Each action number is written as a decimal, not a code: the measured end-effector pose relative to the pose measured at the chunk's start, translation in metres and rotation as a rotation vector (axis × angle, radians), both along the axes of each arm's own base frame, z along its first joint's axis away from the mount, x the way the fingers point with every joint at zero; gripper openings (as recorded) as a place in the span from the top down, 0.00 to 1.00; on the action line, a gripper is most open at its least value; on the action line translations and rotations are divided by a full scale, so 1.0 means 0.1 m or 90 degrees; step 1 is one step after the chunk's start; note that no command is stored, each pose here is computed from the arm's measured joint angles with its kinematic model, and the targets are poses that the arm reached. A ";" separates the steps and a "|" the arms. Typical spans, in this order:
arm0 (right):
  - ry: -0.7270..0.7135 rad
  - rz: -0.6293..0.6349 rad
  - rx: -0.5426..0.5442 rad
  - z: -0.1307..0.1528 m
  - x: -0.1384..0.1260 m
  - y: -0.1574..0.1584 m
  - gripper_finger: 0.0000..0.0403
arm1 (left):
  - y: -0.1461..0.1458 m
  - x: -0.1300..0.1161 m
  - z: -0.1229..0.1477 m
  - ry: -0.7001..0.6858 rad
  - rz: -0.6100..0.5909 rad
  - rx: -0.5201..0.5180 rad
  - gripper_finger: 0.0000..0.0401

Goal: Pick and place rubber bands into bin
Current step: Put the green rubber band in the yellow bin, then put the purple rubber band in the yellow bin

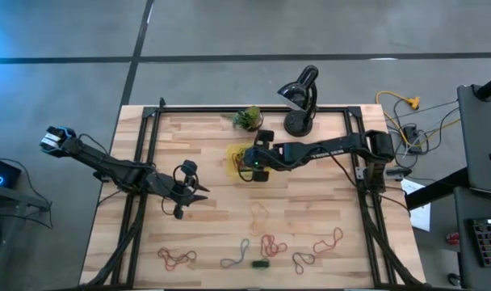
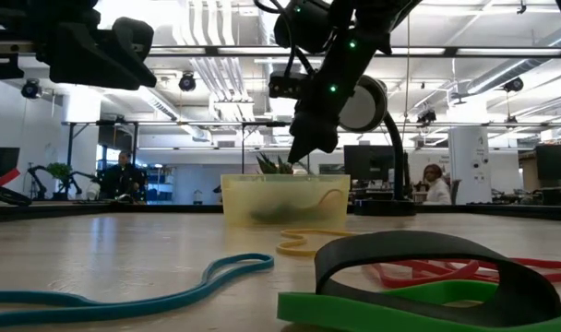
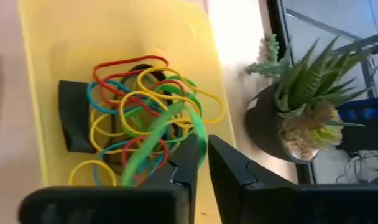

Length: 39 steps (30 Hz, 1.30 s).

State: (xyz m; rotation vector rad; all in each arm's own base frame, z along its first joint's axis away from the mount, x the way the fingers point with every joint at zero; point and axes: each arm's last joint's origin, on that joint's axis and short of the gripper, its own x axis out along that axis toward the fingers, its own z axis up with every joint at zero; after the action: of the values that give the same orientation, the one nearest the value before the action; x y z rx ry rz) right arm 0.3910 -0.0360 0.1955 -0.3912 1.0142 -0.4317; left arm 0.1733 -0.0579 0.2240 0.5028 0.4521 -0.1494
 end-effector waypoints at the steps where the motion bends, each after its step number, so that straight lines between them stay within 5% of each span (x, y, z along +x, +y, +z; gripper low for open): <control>1: 0.000 0.000 0.001 0.00 0.00 0.00 0.90 | 0.00 0.00 0.00 0.000 0.000 0.000 0.77; 9: 0.005 0.000 -0.005 0.00 0.00 0.00 0.75 | 0.00 0.00 0.00 0.000 0.001 0.000 0.77; 17: 0.013 0.021 -0.005 0.08 -0.05 0.12 0.72 | 0.00 -0.04 -0.08 0.063 -0.005 -0.054 0.77; 28: -0.080 0.133 0.024 0.64 -0.33 0.90 0.78 | -0.10 -0.08 -0.13 0.153 -0.115 -0.225 0.77; 39: -0.094 0.271 0.024 0.76 -0.57 1.58 0.83 | -0.41 -0.05 -0.41 0.322 -0.150 -0.292 0.77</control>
State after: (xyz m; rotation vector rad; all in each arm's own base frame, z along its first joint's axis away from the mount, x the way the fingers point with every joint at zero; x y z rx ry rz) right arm 0.3340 0.1219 0.2714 -0.5187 0.7678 -0.0563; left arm 0.1686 -0.0993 0.1826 0.0567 0.8257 -0.6014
